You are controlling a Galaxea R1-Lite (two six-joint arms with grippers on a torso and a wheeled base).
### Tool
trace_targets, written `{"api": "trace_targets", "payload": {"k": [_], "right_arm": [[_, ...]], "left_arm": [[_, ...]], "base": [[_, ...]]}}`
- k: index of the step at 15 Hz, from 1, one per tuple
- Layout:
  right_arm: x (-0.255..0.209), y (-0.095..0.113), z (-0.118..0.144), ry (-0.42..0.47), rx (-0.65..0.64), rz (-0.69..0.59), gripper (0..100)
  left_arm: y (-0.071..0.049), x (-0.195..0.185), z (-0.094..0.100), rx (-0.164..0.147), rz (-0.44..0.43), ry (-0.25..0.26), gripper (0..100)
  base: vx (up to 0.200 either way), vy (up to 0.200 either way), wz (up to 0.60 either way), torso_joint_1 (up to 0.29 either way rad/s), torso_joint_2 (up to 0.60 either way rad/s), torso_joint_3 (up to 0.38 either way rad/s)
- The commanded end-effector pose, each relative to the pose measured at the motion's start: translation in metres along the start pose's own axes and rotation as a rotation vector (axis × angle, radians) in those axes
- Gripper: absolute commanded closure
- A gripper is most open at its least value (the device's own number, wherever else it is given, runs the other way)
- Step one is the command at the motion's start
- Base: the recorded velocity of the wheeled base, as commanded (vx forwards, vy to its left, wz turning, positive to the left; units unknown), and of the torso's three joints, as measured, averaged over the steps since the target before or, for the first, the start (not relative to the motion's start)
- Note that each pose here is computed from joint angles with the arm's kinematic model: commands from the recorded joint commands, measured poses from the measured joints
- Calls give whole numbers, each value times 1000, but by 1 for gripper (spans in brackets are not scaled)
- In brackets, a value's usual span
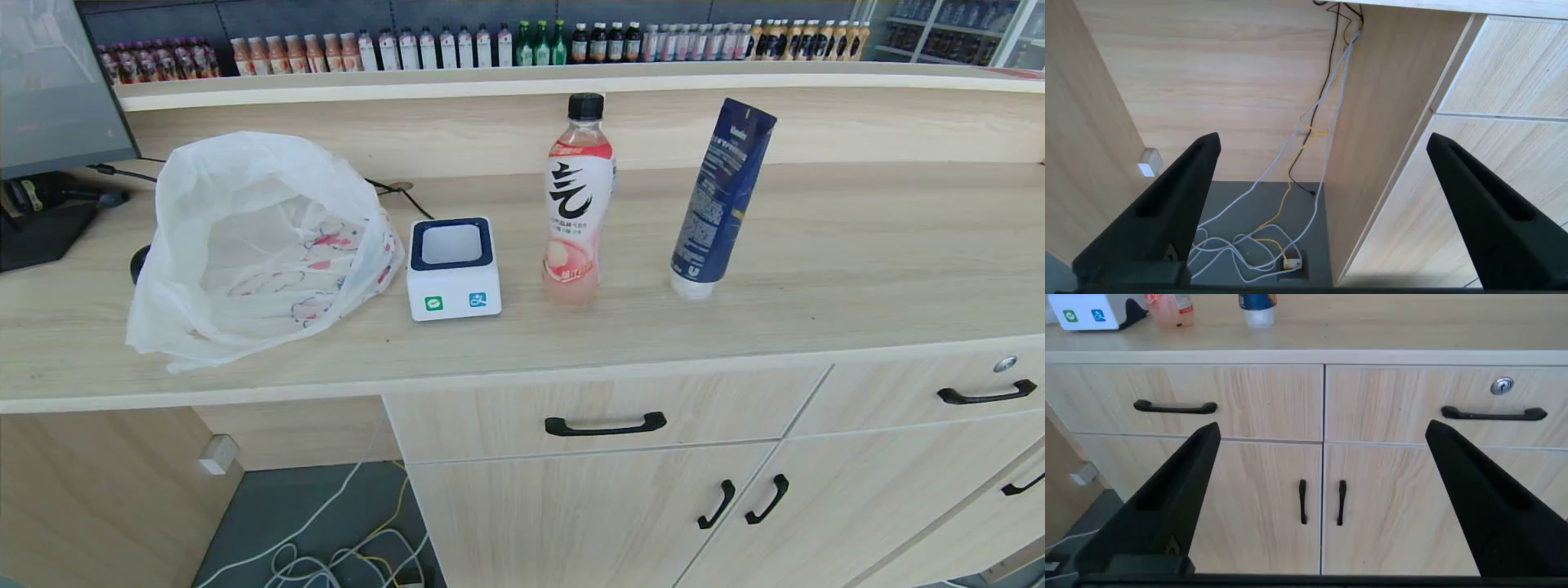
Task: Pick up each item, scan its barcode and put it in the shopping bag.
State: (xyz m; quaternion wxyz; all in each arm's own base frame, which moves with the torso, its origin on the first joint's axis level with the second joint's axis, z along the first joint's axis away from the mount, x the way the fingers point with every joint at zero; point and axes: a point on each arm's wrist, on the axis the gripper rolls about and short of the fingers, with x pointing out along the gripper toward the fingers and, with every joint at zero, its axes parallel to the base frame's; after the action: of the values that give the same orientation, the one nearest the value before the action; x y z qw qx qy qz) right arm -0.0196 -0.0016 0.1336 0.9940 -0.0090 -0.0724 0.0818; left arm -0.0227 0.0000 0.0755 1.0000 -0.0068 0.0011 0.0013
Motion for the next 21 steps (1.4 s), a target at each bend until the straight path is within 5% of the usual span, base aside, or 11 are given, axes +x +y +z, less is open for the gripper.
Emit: {"api": "trace_targets", "payload": {"k": [1, 7, 11, 21], "right_arm": [[14, -1, 17, 30, -35, 73, 0], [69, 9, 43, 52, -238, 315, 0], [139, 50, 43, 38, -257, 490, 0], [222, 112, 33, 9, -142, 434, 0]], "left_arm": [[0, 0, 0, 0, 1, -1, 0], [0, 0, 0, 0, 1, -1, 0], [0, 0, 0, 0, 1, -1, 0], [0, 0, 0, 0, 1, -1, 0]], "base": [[0, 0, 0, 0, 0, 0], [0, 0, 0, 0, 0, 0], [0, 0, 0, 0, 0, 0], [0, 0, 0, 0, 0, 0]]}}
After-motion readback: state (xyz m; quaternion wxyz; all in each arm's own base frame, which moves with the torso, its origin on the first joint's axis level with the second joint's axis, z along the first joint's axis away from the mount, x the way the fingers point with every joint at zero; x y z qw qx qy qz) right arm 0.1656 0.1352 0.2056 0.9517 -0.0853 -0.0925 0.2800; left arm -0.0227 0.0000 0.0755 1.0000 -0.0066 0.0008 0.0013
